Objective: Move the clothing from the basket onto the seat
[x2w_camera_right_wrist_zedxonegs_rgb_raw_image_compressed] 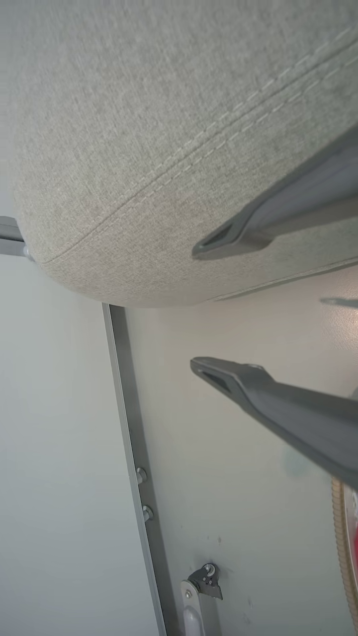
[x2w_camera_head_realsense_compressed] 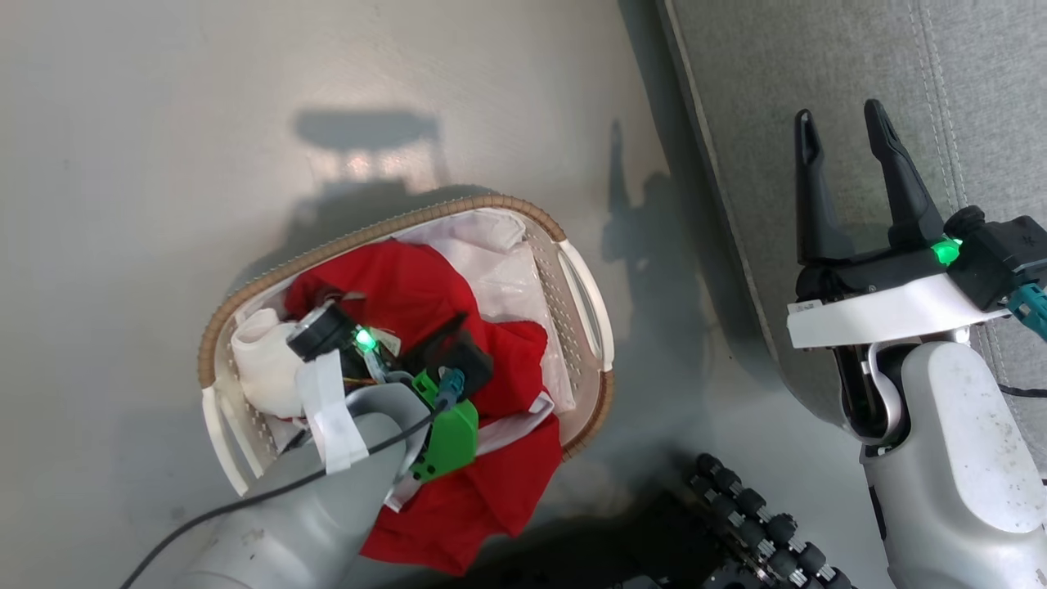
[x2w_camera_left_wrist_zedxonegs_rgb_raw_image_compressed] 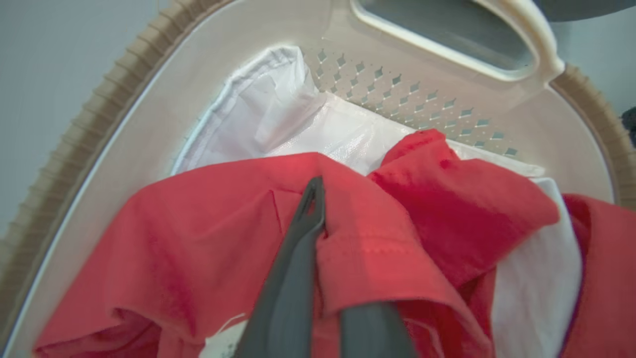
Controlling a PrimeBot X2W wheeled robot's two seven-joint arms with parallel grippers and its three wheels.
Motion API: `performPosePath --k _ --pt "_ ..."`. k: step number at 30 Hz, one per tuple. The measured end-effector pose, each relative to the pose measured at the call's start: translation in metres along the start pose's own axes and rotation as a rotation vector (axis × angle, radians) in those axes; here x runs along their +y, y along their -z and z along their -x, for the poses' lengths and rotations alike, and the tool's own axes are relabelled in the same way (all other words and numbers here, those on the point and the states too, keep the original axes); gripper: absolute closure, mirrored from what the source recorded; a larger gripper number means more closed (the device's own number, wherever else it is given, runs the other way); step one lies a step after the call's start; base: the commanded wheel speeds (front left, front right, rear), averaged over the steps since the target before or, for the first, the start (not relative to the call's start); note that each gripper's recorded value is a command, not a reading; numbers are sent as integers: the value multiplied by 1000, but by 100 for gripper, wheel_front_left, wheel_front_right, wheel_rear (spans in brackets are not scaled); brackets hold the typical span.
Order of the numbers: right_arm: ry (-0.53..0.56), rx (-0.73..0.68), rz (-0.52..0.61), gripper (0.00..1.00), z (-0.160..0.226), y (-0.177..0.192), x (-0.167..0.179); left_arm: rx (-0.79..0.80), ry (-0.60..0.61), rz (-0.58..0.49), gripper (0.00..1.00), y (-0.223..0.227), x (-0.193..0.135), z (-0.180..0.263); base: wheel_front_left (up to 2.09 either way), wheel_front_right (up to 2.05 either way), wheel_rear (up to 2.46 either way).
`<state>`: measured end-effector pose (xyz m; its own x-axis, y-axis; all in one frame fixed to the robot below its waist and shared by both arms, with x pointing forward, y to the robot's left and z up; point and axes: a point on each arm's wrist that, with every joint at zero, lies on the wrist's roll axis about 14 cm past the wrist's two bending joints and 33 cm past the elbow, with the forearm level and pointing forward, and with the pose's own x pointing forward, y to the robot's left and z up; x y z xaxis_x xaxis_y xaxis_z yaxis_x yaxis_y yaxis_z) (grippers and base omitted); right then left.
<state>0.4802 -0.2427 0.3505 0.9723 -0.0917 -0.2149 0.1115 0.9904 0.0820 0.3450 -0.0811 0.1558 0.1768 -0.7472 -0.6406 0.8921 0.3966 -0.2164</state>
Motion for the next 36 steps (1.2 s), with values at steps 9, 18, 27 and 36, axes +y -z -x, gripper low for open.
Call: performPosePath --k 9,18,27,36 --pt "-1 -51 25 0 12 -28 2 -187 -38 12 100 -61 -5 34 0 0 0" --pt "-22 -93 45 0 41 -54 12 -386 -133 -9 100 -129 5 93 0 0 0" --pt "-81 -135 35 0 79 -76 33 -551 -225 -206 100 -206 12 160 0 0 0" --pt "-158 -235 30 0 114 -110 59 -704 -338 -497 100 -299 6 238 0 0 0"
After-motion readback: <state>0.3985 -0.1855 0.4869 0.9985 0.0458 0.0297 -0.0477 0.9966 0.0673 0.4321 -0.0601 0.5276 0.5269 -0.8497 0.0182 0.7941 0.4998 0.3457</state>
